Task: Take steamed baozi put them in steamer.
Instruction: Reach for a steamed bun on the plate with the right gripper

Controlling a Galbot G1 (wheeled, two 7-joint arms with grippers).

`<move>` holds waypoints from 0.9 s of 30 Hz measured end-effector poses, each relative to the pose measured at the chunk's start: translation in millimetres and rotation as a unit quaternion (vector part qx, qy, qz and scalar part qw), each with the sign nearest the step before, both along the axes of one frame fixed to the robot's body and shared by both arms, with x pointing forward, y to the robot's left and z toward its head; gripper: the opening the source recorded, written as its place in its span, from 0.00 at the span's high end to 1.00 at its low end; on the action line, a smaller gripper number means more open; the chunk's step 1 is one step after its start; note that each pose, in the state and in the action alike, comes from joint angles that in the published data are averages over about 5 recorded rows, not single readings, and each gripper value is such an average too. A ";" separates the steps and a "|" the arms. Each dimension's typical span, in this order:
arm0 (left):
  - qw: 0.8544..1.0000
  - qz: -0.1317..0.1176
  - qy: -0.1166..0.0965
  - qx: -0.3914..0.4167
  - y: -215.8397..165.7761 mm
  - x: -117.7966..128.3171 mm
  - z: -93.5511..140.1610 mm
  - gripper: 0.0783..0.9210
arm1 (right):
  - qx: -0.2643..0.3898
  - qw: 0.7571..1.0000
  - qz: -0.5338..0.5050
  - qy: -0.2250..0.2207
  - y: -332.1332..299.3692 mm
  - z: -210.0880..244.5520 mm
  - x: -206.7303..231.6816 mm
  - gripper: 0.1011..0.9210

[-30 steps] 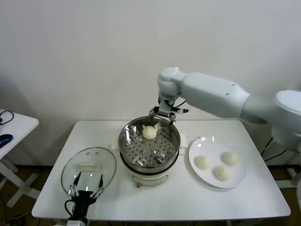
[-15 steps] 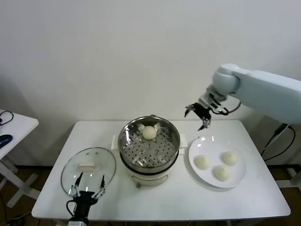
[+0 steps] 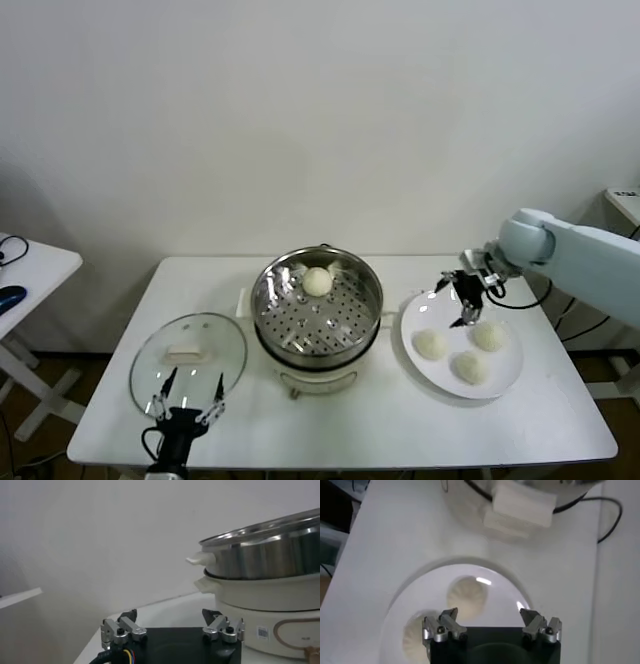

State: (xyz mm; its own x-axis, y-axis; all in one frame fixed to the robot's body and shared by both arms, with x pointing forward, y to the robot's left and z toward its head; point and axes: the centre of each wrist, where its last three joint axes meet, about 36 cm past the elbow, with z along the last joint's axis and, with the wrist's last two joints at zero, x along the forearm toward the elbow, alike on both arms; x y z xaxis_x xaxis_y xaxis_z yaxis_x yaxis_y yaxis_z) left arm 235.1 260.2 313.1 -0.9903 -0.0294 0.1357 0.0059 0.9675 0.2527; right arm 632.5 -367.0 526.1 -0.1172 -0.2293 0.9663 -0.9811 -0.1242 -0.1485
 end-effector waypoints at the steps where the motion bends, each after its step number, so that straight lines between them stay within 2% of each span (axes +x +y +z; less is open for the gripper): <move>1: 1.000 0.000 0.000 0.000 0.3 -0.3 -0.1 0.12 | 0.000 1.000 -0.004 0.003 -0.8 -4.7 0.2 0.12; 14: 1.000 0.000 0.001 -0.004 -1.3 1.2 0.3 0.12 | 0.007 0.999 -0.034 0.034 9.6 -52.6 7.3 0.12; 27: 1.000 0.004 0.007 -0.006 0.3 -4.8 -3.3 0.12 | 0.000 0.998 -0.037 0.053 18.7 -75.1 16.3 0.12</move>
